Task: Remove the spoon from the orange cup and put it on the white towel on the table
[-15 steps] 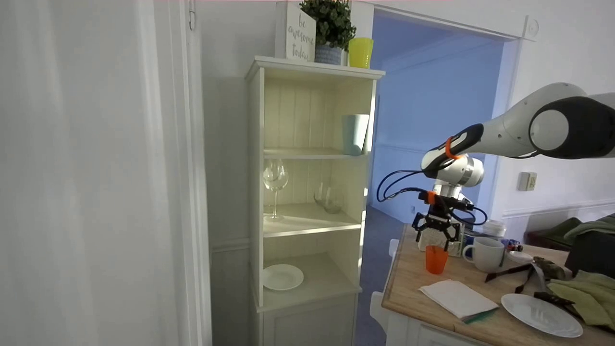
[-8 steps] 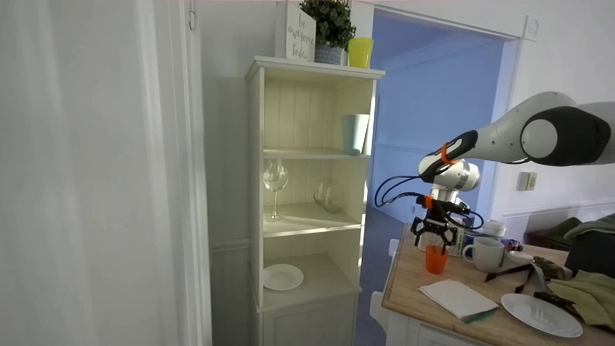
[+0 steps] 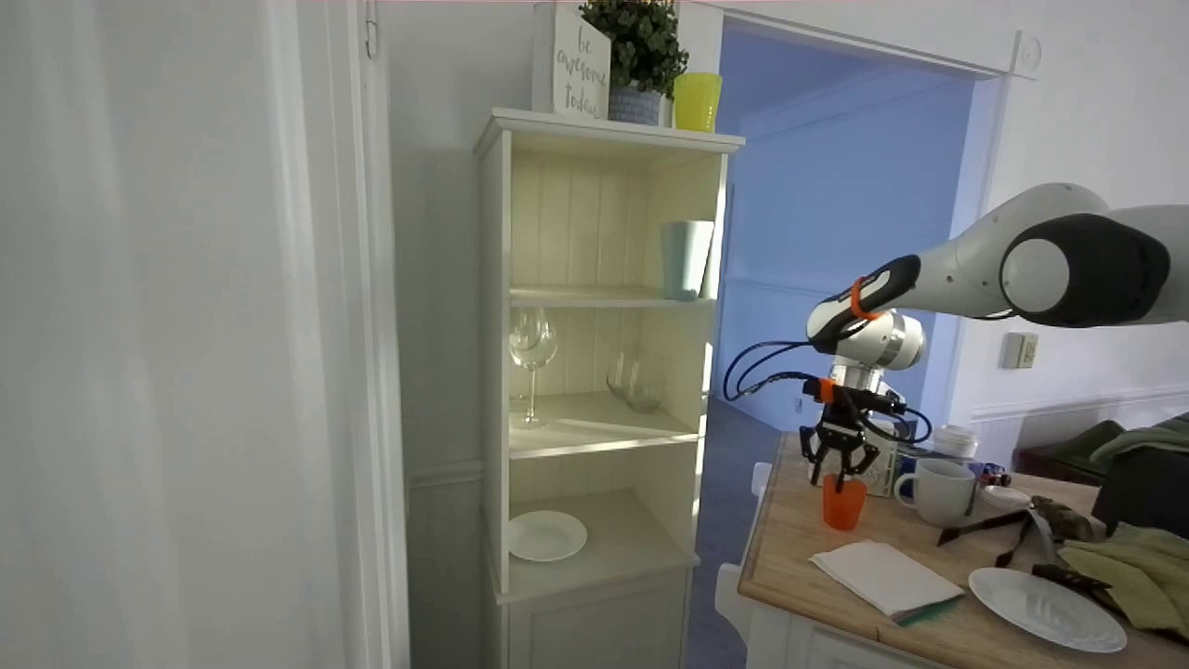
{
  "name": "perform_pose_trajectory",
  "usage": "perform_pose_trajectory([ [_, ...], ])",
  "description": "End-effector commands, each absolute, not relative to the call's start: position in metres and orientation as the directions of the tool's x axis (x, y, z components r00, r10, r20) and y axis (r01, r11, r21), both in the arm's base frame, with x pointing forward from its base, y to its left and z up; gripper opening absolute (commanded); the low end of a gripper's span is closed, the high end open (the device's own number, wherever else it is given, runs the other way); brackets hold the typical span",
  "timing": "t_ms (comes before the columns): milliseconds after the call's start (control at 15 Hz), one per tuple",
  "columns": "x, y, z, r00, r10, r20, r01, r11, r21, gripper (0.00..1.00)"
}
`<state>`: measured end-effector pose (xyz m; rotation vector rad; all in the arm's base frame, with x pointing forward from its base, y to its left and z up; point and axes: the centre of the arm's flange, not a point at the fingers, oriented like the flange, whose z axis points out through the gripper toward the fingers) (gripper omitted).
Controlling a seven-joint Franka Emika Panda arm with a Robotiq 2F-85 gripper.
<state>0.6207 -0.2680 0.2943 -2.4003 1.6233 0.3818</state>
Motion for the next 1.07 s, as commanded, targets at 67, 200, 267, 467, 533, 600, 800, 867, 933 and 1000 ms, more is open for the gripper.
perform_pose_trajectory([
  [67,0.6271,-0.2778,0.3014,0.346,-0.869,-0.353,-0.934,-0.353,-0.047,0.34],
  [200,0.6267,-0.2793,0.3028,0.343,-0.87,-0.355,-0.936,-0.35,-0.046,0.32],
  [267,0.6264,-0.28,0.3039,0.341,-0.87,-0.356,-0.936,-0.349,-0.046,0.3],
  [467,0.6254,-0.2817,0.306,0.337,-0.869,-0.362,-0.937,-0.346,-0.042,0.23],
  [533,0.6251,-0.2821,0.306,0.336,-0.869,-0.364,-0.937,-0.346,-0.04,0.22],
  [600,0.6247,-0.2825,0.3057,0.334,-0.868,-0.366,-0.938,-0.345,-0.037,0.22],
  [800,0.6231,-0.2827,0.3055,0.331,-0.867,-0.373,-0.938,-0.345,-0.031,0.22],
  [867,0.6227,-0.2828,0.3057,0.33,-0.867,-0.374,-0.938,-0.345,-0.029,0.2],
  [933,0.6221,-0.2827,0.3066,0.329,-0.866,-0.377,-0.938,-0.345,-0.028,0.17],
  [1000,0.6215,-0.2826,0.3072,0.329,-0.864,-0.381,-0.938,-0.345,-0.027,0.12],
])
